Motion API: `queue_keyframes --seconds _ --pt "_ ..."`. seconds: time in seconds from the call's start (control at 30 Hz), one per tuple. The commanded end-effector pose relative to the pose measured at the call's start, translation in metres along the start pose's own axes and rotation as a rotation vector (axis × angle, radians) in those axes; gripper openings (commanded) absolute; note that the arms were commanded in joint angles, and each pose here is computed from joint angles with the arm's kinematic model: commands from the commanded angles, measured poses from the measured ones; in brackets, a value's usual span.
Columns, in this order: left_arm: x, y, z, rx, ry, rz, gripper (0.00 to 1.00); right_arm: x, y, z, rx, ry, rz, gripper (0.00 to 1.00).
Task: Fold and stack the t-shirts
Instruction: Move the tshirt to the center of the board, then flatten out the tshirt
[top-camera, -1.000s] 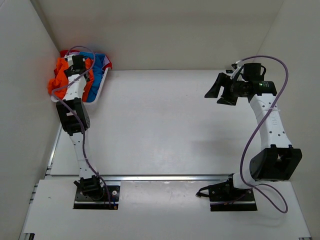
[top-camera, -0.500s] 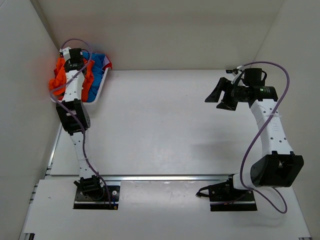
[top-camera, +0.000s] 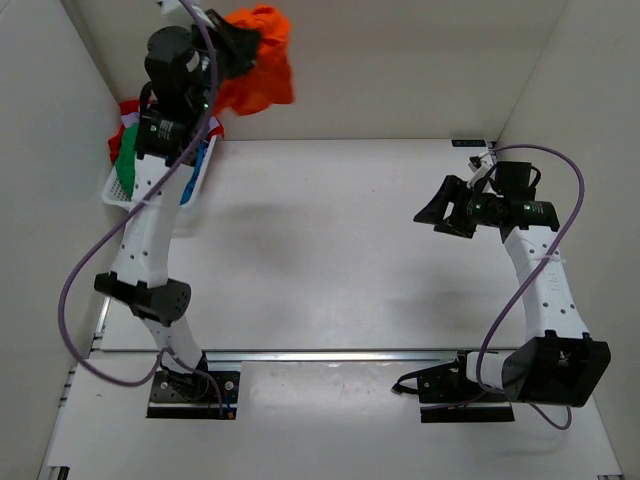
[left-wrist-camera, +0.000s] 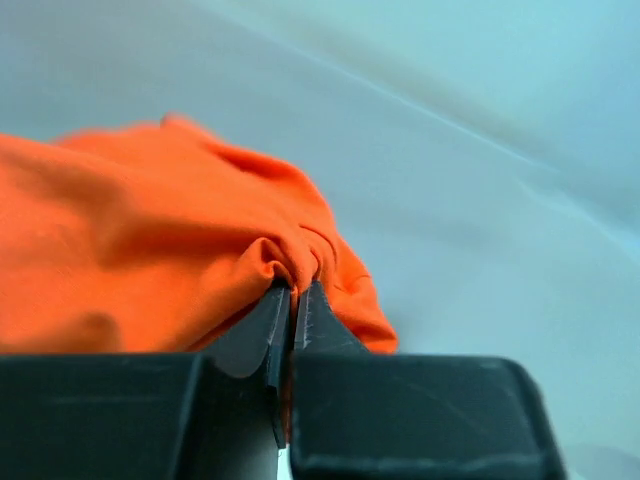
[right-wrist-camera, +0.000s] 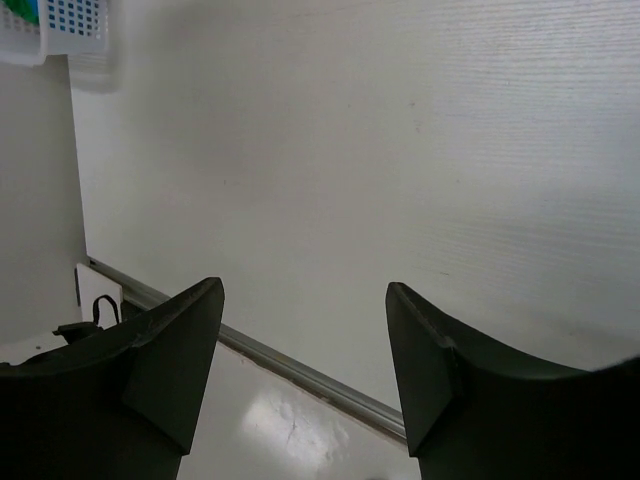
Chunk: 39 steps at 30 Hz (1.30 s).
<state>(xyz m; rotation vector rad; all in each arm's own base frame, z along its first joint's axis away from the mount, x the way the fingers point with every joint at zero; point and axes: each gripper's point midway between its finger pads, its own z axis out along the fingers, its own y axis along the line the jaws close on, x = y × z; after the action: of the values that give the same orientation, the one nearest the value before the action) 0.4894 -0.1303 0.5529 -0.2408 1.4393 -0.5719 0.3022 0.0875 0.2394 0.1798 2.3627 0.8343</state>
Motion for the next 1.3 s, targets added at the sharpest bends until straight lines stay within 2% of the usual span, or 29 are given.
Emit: queue_keyframes --seconds 0.0,0.03,0.13,0.17,0.2,0.23,0.3,0.33,0.37,0.4,0.47,0.53,0.63,0.77,0.83,1.0,1.17,1.27 --pt "0.025 -0.083 -0.041 0.244 0.147 -0.166 0.00 -0.006 0.012 -0.007 -0.072 -0.070 -0.091 0.63" --pt "0.018 -0.099 -0.057 0.312 0.152 -0.222 0.00 -0.001 0.011 -0.005 -0.073 -0.060 -0.094 0.63" --pt "0.090 -0.062 -0.062 0.201 0.292 -0.242 0.00 0.000 0.022 -0.007 -0.103 -0.077 -0.138 0.64" --pt "0.098 -0.052 -0.065 0.178 0.316 -0.243 0.00 0.004 0.024 -0.005 -0.101 -0.072 -0.153 0.64" --pt "0.129 -0.031 -0.069 0.116 0.396 -0.243 0.00 0.004 0.024 -0.006 -0.096 -0.075 -0.162 0.65" --pt "0.143 -0.017 -0.068 0.077 0.430 -0.241 0.00 0.008 0.022 -0.005 -0.087 -0.072 -0.160 0.66" --pt "0.213 0.030 -0.083 -0.063 0.585 -0.254 0.15 0.013 0.020 -0.003 -0.087 -0.061 -0.138 0.69" --pt "0.229 0.044 -0.087 -0.087 0.628 -0.277 0.42 0.013 0.020 -0.005 -0.090 -0.068 -0.145 0.69" --pt "0.267 0.063 -0.100 -0.098 0.732 -0.320 0.67 0.014 0.019 -0.004 -0.090 -0.066 -0.139 0.72" --pt "0.304 0.082 -0.118 -0.153 0.834 -0.385 0.75 0.016 0.020 -0.003 -0.087 -0.063 -0.140 0.76" --pt "0.344 0.095 -0.148 -0.152 0.975 -0.450 0.80 0.017 0.019 0.003 -0.082 -0.046 -0.131 0.80" --pt "0.374 0.116 -0.176 -0.217 1.041 -0.424 0.82 0.015 0.025 0.009 -0.074 -0.038 -0.137 0.83" --pt "0.380 0.136 -0.193 -0.280 1.051 -0.367 0.83 0.025 0.039 0.032 -0.082 0.031 -0.164 0.83" --pt "0.378 0.164 -0.215 -0.408 1.090 -0.271 0.77 0.057 0.062 0.077 -0.112 0.164 -0.209 0.74" --pt "0.376 0.181 -0.234 -0.499 1.102 -0.164 0.75 0.085 0.071 0.097 -0.131 0.250 -0.234 0.64" --pt "0.379 0.212 -0.295 -0.655 1.175 -0.071 0.74 0.149 0.045 0.121 -0.058 0.426 -0.269 0.61" --pt "0.384 0.232 -0.351 -0.747 1.232 -0.016 0.78 0.184 0.017 0.126 -0.013 0.494 -0.268 0.60" --pt "0.385 0.240 -0.362 -0.781 1.228 0.014 0.82 0.200 0.007 0.131 0.002 0.514 -0.281 0.60"
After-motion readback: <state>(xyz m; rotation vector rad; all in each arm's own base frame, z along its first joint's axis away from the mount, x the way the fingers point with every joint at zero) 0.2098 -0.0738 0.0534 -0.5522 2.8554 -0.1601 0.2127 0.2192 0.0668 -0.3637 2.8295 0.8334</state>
